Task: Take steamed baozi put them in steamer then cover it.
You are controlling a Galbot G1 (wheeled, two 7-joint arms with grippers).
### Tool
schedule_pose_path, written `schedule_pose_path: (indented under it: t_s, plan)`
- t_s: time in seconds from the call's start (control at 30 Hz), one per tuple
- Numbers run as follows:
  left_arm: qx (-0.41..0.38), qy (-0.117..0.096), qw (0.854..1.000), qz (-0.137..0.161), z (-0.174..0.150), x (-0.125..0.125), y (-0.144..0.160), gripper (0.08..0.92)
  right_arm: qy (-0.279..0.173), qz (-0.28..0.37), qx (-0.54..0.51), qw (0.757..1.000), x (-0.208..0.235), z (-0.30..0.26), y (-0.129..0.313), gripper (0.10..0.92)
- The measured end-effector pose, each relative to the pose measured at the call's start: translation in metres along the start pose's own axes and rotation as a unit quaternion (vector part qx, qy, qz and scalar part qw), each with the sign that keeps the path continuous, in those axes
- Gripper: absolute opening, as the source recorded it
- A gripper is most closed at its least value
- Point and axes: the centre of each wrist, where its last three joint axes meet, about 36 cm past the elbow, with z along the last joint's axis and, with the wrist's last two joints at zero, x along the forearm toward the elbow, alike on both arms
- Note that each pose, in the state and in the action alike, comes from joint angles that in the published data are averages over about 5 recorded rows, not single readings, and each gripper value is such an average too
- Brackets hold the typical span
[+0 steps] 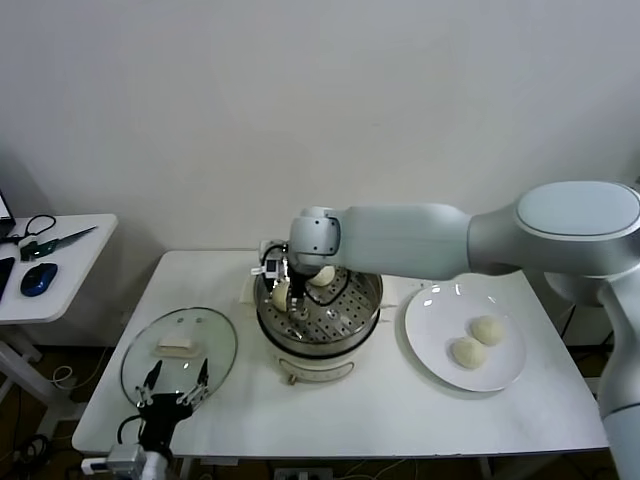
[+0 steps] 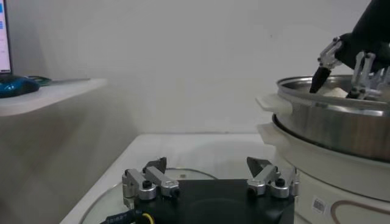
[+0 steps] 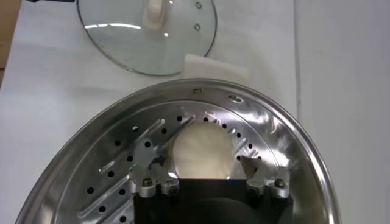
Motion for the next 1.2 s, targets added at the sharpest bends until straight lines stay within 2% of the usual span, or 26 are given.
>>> schedule_pose_path:
  t_s: [0.23,0.43,0.6,0.9,1.2]
  plan:
    - [-0.001,0.001,1.000,0.001,-0.003,0.002,0.000,0.823,-0.006,-0.024,-0.003,1.000,0.056,0.052,-0.028,0.823]
    - [-0.001,0.002,1.000,0.003,-0.004,0.001,-0.001,0.823,-0.001,-0.054,-0.010,0.998,0.113,0.129,-0.044,0.823]
    - [0.001,0.004,1.000,0.005,-0.004,0.001,-0.002,0.823,0.019,-0.071,-0.024,0.997,0.140,0.202,-0.036,0.823]
    - [0.005,0.001,1.000,0.004,-0.004,0.002,-0.001,0.823,0.071,-0.085,-0.055,0.992,0.127,0.311,0.008,0.823]
    - [0.007,0.004,1.000,0.003,-0.001,0.003,-0.002,0.823,0.097,-0.095,-0.081,0.987,0.074,0.364,0.054,0.823]
